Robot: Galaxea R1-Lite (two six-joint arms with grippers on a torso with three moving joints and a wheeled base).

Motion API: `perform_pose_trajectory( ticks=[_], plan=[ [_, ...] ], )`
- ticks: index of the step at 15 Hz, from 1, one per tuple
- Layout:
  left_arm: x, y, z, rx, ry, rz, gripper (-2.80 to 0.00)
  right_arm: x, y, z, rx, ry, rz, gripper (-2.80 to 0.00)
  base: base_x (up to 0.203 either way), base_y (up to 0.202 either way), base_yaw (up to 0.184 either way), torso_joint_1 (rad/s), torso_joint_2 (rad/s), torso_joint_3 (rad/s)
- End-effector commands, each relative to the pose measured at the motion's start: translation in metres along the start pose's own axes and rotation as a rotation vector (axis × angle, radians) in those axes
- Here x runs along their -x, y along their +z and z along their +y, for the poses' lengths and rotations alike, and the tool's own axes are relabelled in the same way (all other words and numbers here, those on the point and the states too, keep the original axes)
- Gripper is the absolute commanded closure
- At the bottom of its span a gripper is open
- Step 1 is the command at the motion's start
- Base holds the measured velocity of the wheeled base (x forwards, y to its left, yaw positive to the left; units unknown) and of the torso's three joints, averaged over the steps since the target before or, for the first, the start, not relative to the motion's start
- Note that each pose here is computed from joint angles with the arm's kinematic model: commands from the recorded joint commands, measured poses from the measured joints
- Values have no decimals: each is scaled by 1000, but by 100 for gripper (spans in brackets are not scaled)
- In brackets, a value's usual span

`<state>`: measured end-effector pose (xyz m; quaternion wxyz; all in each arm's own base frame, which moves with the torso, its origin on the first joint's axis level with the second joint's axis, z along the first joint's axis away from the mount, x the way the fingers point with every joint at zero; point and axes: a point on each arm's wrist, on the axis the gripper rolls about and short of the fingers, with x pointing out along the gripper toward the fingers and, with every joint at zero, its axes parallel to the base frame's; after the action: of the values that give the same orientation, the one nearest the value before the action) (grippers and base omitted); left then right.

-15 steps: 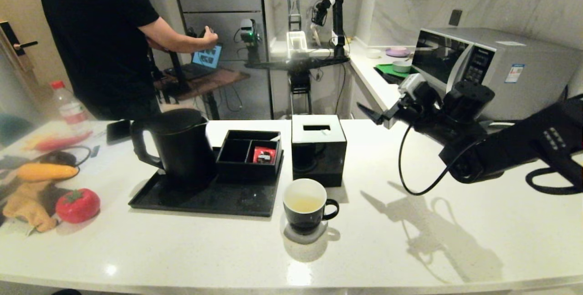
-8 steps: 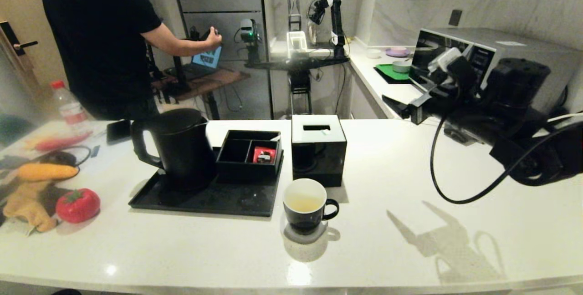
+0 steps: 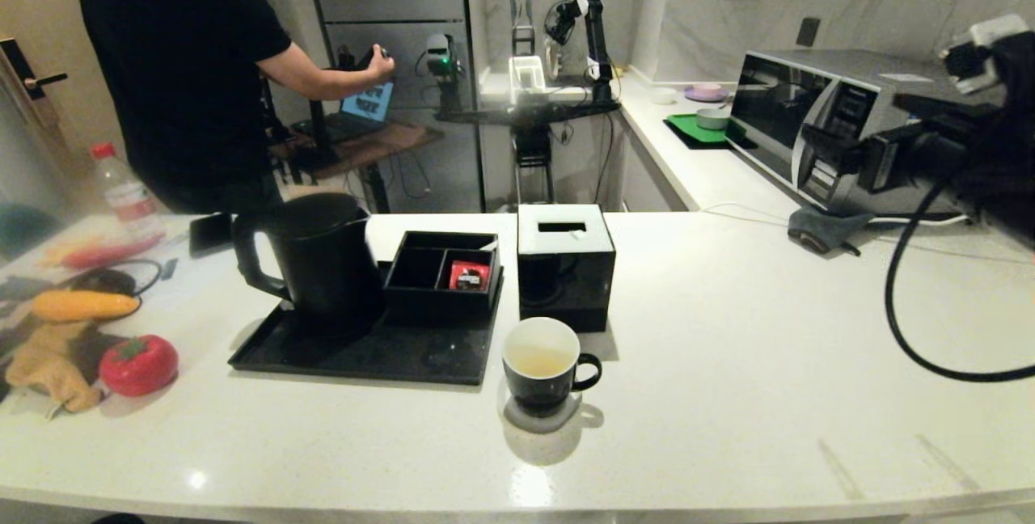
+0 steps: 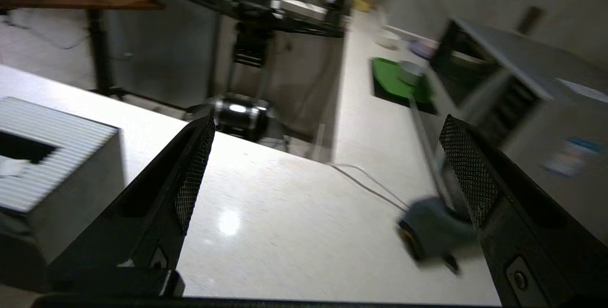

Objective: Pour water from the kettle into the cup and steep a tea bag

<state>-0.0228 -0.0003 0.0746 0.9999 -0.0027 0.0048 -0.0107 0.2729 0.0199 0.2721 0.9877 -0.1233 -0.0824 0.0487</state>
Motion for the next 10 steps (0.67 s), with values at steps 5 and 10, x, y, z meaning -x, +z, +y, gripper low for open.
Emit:
perform_pose_trajectory(
  ticks=[5, 10],
  plan=[
    [0, 0, 0, 1, 0, 0, 0, 71, -4, -25, -36, -173, 48, 0, 0, 0, 0, 0, 0, 0],
    [0, 0, 0, 1, 0, 0, 0, 113, -31, -16, -84, -194, 115, 0, 0, 0, 0, 0, 0, 0]
  ],
)
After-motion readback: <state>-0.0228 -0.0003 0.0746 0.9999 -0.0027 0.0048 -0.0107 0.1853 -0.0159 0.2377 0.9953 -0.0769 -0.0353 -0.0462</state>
